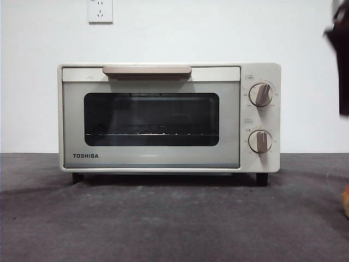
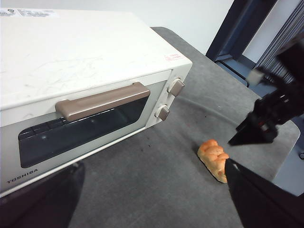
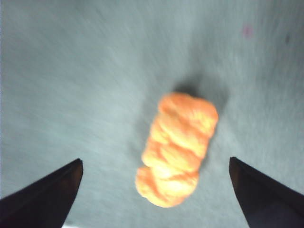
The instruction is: The left arm flap open the oven, the right arm pick bread and place it into oven, the left arm flap close the oven
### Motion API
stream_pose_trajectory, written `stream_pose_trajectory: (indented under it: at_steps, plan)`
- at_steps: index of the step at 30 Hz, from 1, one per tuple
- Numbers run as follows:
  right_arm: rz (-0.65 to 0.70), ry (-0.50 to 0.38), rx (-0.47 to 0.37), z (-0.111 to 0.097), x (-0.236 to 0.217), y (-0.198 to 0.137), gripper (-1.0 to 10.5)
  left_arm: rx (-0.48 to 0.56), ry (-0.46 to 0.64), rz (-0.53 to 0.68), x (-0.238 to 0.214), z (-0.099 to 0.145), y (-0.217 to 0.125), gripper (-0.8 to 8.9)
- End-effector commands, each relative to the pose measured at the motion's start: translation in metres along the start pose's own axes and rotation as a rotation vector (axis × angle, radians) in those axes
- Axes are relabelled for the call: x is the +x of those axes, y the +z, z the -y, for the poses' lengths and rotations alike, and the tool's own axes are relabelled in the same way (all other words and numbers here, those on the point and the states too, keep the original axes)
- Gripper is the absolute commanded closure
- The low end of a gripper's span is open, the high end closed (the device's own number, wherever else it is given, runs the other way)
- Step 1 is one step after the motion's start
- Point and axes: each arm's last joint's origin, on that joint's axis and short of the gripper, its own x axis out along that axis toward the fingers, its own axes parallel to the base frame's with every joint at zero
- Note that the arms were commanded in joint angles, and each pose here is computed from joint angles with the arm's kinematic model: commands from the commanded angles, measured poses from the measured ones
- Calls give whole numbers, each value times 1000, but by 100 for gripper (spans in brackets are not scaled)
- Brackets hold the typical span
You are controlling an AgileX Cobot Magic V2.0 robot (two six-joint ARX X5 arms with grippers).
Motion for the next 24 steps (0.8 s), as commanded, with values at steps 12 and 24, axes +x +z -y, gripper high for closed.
stream_pose_trajectory:
  at_steps: [12, 24]
  plan:
    - [-199, -133, 17, -10, 62, 19, 456, 21, -4, 17, -2, 3, 6, 345]
    - [-268, -172, 23, -7, 92, 25, 458, 21, -4, 16, -2, 3, 6, 345]
